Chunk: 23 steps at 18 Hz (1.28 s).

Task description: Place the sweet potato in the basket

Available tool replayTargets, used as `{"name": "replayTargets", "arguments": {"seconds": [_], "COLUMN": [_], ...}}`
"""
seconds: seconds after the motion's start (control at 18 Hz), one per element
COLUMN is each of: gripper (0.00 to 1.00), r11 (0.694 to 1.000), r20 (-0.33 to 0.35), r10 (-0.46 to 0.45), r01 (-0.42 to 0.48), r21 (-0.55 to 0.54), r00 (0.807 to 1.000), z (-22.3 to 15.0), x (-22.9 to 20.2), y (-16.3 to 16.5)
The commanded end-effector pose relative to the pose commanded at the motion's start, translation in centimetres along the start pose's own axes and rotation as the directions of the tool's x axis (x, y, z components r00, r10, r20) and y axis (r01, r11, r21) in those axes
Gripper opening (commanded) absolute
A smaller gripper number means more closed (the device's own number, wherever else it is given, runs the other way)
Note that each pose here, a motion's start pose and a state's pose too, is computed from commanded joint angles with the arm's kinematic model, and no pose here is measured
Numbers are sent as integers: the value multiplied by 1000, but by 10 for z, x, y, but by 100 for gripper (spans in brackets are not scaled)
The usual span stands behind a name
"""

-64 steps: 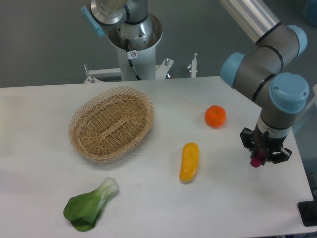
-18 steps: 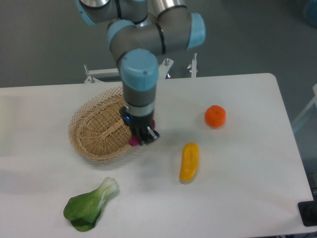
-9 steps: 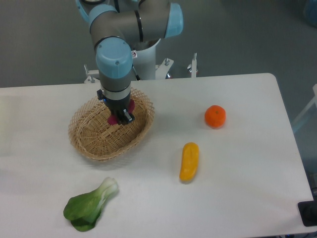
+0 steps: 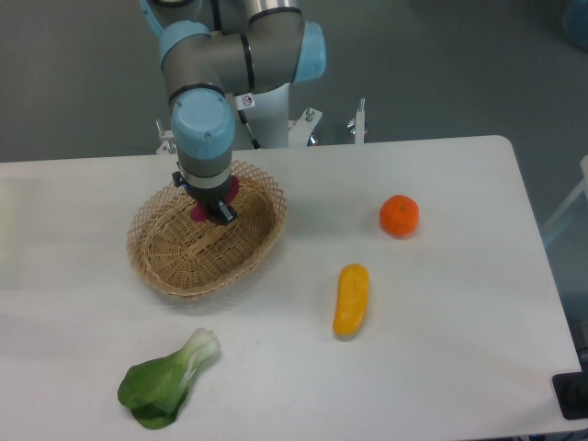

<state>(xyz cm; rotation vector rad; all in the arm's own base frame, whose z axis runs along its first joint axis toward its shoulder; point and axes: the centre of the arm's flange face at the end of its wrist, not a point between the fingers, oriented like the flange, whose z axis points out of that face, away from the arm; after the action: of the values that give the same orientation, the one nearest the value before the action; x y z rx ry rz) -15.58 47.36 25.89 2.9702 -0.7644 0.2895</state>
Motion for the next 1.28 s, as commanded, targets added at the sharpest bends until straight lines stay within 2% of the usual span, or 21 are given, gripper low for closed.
{"name": "replayTargets", "arguments": {"seconds": [0.33,0.39,0.44,0.5,0.56,0.67,0.89,1.0,1.17,1.28], "gripper": [41,46,56,72,81,87,96,100,100,100], "r11": [1000,1000,1000,1000,1000,1000,1000,999,998,997], "r20": [-14,-6,1,8,14,25,54,91,152,180], "r10": [8,8,10,10,11,14,21,16,-7,-44], "r01": [-8,-8,-10,-9,-11,-14,-22,-20,-2,31], "r21": [-15,-11,-8,-5,-2,3,19,36,56,73], "r00": [1000,1000,1000,1000,1000,1000,998,996,988,983], "z": [15,16,17,18,18,16,2,-12,-30,-44], "x": [-2,-5,-6,-8,-9,-9,-15,-24,-40,-59], "y": [-4,-5,-7,-7,-8,-8,-10,-12,-7,8]}}
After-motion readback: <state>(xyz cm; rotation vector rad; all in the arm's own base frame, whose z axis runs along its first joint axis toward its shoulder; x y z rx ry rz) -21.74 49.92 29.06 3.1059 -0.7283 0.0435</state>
